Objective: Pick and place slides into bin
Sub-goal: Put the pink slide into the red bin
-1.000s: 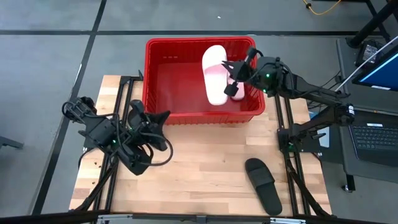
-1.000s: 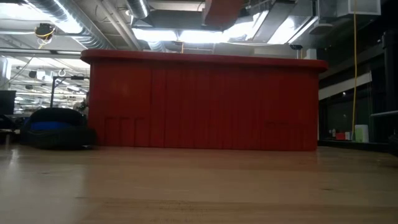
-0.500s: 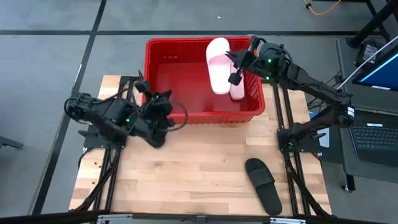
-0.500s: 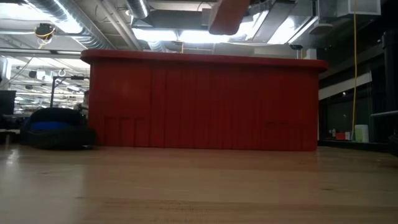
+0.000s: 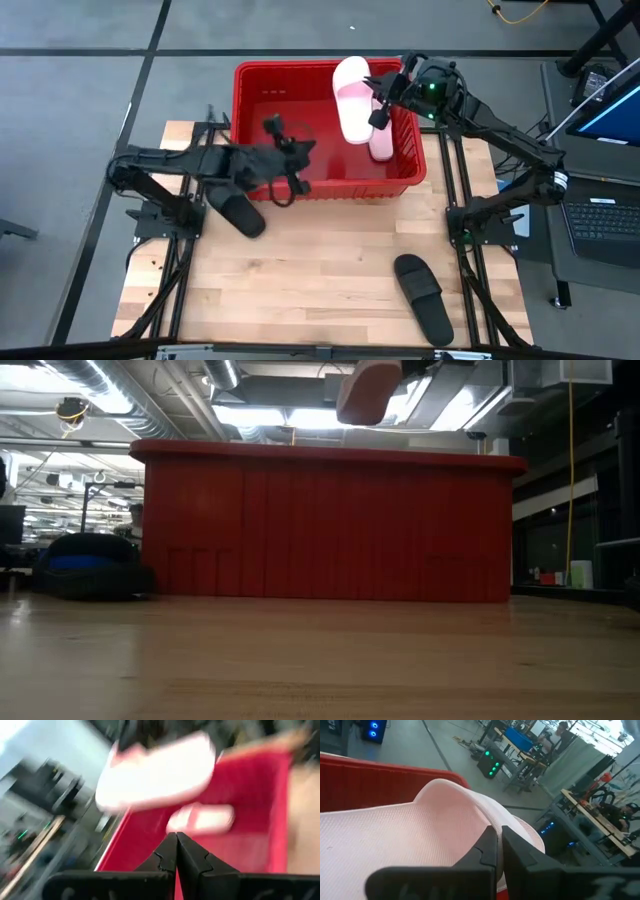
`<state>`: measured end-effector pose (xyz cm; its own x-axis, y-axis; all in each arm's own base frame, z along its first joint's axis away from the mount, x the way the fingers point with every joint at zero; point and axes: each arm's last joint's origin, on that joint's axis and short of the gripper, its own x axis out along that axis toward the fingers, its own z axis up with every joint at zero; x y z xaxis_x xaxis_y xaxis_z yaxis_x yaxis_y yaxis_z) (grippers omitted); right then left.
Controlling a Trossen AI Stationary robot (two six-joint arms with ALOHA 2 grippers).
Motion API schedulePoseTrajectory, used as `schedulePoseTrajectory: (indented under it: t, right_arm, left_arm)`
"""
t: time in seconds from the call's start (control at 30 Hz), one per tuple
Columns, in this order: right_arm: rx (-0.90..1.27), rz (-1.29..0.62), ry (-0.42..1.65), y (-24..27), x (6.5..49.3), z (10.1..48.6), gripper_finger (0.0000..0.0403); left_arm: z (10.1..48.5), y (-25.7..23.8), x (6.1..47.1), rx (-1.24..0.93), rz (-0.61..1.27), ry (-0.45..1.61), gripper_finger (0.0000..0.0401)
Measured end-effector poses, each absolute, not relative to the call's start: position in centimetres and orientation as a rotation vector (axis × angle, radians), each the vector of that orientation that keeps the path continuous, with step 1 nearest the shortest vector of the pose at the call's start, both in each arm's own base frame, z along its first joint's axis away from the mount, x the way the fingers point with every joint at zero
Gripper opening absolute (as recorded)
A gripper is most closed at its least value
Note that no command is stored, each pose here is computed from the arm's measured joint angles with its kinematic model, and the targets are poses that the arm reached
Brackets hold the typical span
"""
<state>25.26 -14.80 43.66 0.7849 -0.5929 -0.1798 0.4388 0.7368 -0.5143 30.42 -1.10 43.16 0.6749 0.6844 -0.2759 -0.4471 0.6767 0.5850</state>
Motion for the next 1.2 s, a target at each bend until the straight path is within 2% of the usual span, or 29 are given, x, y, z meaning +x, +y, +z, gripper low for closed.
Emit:
schedulePoseTrajectory:
  t: [0.1, 0.27, 0.63, 0.8, 1.2]
  right_arm:
    - [-0.466, -0.571, 0.36, -14.9, 25.4, 42.9, 0.0013]
    - [-0.459, -0.563, 0.407, -15.2, 25.6, 41.2, 0.0013]
    - [-0.453, -0.561, 0.404, -16.0, 26.0, 38.8, 0.0013]
    - [-0.455, -0.562, 0.41, -16.2, 26.2, 36.8, 0.0013]
    - [-0.464, -0.599, 0.366, -17.0, 26.1, 33.7, 0.0013]
  left_arm:
    - [43.3, 0.8, 29.7, 0.491, 0.628, 0.392, 0.0001]
    - [40.9, 3.8, 27.2, 0.444, 0.658, 0.393, 0.0001]
    - [37.8, 8.3, 22.3, 0.439, 0.628, 0.231, 0.0001]
    - [36.3, 9.3, 21.7, 0.445, 0.649, 0.247, 0.0001]
    - [36.1, 10.5, 21.2, 0.443, 0.701, 0.25, 0.0003]
